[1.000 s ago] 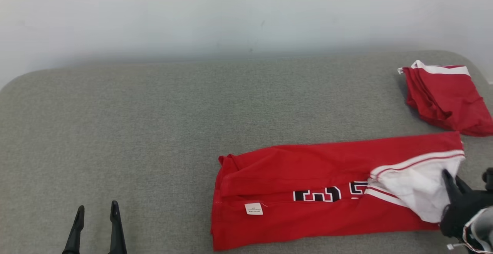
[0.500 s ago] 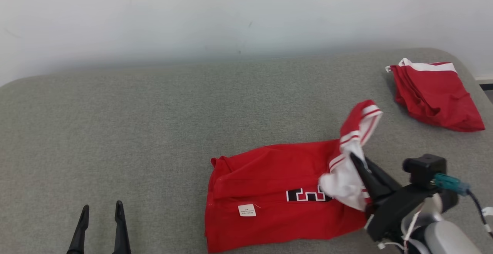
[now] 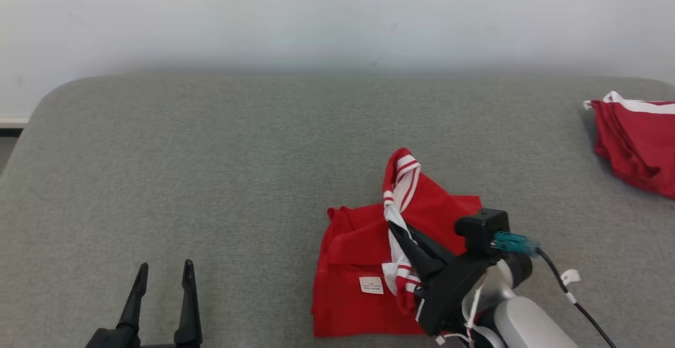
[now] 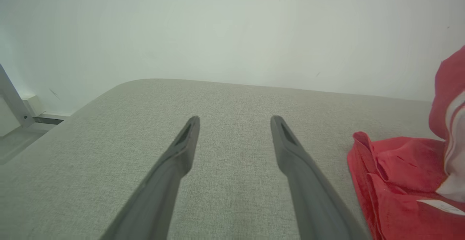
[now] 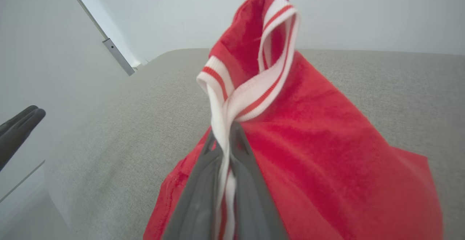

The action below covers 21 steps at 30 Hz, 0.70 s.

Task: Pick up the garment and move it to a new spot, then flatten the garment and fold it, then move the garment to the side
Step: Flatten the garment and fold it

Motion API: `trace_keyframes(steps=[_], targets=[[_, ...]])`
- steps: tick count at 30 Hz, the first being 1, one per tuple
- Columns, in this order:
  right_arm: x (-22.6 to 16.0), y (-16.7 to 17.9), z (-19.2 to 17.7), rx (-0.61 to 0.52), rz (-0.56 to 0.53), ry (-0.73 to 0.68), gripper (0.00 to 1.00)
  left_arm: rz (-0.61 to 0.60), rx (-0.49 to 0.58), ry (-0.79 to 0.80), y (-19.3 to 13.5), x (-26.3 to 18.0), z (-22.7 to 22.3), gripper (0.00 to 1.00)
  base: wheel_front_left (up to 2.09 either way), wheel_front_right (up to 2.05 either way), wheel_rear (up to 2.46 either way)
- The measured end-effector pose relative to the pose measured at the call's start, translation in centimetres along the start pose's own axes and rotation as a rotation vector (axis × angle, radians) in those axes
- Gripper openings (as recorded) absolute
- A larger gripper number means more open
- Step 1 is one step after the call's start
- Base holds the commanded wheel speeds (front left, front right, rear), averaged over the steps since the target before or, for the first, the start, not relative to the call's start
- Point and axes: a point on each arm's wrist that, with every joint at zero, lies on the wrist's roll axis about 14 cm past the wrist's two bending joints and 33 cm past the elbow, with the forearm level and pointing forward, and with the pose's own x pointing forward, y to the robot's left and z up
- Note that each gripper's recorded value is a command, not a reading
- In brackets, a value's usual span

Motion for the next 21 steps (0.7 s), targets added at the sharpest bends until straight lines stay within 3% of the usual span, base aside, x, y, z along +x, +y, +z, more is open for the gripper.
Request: trace_keyframes(steps=[8, 15, 16, 17, 21], targets=[[4.0, 3.6, -2.6, 0.052, 0.085, 0.073, 0.0, 0.04, -0.008, 0.006, 1.0, -0.6, -0.1, 1.0, 0.0, 0.0, 0.0], [5.2, 4.3, -6.4, 0.054, 0.095, 0.167, 0.0, 0.064, -0.008, 0.022, 1.6, -0.8, -0.6, 1.0, 0.0, 0.0, 0.0], [5.3, 4.5, -6.5, 0.054, 0.099, 0.167, 0.28, 0.068, -0.007, 0.024, 1.7, -0.8, -0.6, 1.0, 0.0, 0.0, 0.0], [5.4, 4.6, -6.2, 0.05, 0.104, 0.149, 0.96, 0.072, -0.007, 0.026, 1.8, -0.8, -0.7, 1.0, 0.0, 0.0, 0.0], [5.5, 4.9, -4.6, 0.049, 0.112, 0.07, 1.0, 0.061, -0.008, 0.028, 1.5, -0.6, -0.8, 1.0, 0.0, 0.0, 0.0]])
